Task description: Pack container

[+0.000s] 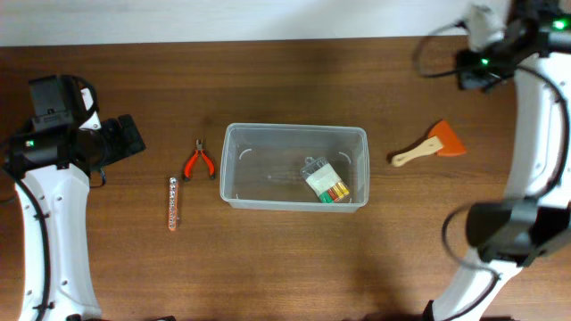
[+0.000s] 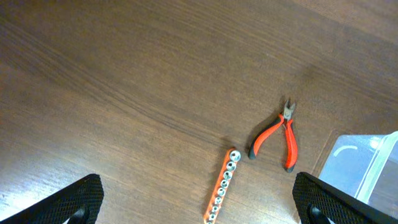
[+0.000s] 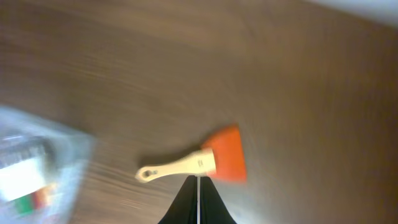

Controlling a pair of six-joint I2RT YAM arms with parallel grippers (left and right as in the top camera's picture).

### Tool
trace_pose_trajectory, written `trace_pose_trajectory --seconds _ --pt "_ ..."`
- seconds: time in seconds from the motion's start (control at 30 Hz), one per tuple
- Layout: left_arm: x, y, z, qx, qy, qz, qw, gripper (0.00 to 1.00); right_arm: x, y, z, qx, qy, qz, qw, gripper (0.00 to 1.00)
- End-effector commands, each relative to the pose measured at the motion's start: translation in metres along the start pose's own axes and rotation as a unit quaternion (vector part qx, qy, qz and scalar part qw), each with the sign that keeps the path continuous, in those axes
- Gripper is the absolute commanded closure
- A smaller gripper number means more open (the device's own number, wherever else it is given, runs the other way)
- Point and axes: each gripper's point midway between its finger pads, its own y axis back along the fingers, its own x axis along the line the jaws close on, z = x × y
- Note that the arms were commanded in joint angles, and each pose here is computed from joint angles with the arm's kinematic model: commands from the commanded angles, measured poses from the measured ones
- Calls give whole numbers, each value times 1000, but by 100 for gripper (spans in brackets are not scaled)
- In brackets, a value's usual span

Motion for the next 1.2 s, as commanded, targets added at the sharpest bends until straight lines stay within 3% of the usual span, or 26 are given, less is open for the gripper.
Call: trace_pose_trajectory --seconds 0.0,0.23,0.6,0.67,0.8,0.93,1.07,1.17 --pt "0 6 -3 0 7 -6 1000 1 49 35 23 -46 100 16 994 96" --pt "1 6 -5 4 7 -5 1000 1 82 47 30 -43 149 -14 988 96" --pt "1 6 -5 4 7 -5 1000 1 61 46 23 -35 121 -25 992 96" --pt "1 6 -5 4 7 -5 1000 1 52 45 20 -31 80 -29 996 96" --pt "1 6 -5 5 7 -5 1000 1 32 40 8 -17 -89 -33 995 95" --pt "1 6 -5 4 7 -5 1000 1 21 28 -15 25 -299 -36 953 87" --pt "1 6 -5 4 7 -5 1000 1 18 7 -21 48 -399 -40 915 48" --pt "1 6 -5 4 7 -5 1000 1 18 -14 -24 67 -472 -42 878 35"
